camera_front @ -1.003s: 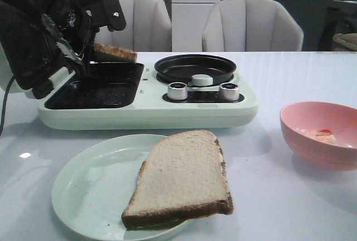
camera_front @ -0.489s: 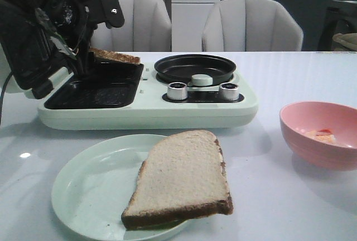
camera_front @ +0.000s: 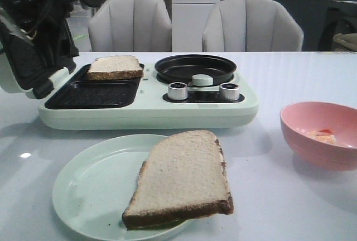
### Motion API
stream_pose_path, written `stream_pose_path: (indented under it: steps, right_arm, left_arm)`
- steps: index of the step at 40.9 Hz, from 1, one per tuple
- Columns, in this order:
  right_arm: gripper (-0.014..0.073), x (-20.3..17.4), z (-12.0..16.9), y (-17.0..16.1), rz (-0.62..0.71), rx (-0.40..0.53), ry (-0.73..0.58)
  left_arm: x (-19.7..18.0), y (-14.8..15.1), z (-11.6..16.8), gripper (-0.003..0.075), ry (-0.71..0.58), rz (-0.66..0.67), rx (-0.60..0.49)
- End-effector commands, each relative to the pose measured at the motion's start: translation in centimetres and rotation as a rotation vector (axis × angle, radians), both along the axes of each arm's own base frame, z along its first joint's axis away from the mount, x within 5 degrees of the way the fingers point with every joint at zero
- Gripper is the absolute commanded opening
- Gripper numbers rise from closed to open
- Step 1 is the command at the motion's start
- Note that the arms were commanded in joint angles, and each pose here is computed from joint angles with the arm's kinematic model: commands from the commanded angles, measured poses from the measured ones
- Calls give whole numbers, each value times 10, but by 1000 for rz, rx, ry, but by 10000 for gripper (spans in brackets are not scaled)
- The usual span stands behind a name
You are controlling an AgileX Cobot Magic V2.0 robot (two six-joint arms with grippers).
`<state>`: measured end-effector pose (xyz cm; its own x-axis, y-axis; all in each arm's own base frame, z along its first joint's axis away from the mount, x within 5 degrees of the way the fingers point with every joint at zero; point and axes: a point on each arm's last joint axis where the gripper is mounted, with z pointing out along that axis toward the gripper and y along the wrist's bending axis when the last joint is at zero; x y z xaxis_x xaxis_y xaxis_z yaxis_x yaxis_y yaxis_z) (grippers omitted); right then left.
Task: Make breakfast with bread and shrimp
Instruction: 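Lift the bread with the left gripper and lay it on the waffle plate, then open the left gripper and withdraw it upward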
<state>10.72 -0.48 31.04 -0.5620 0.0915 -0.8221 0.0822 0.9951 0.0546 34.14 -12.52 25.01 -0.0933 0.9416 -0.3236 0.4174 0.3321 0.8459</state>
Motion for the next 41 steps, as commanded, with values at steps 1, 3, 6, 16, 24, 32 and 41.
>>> stream_pose_path:
  steps: [1,3,6,16,24,32,41]
  right_arm:
    - [542,6,14,-1,-2,-17,-93]
    - [542,6,14,-1,-2,-17,-93]
    - [542,6,14,-1,-2,-17,-93]
    - [542,6,14,-1,-2,-17,-93]
    - [542,7,16,-2,-3,-31,-128]
    - [542,7,17,-2,-2,-28,-132]
    - [542,6,15,-1,-1,-10,-112]
  left_arm:
    - [-29,-5,35,507,-126,-22,12]
    - [-42,-8,37,507,-150,-7,24]
    - [-63,-12,41,507,-177,41,10]
    - [-121,-28,45,507,0,168,-137]
    - [-164,-29,44,507,282,182,-225]
    - [-199,-5,63,507,487,132,-479]
    - [-238,39,83,507,474,76,-882]
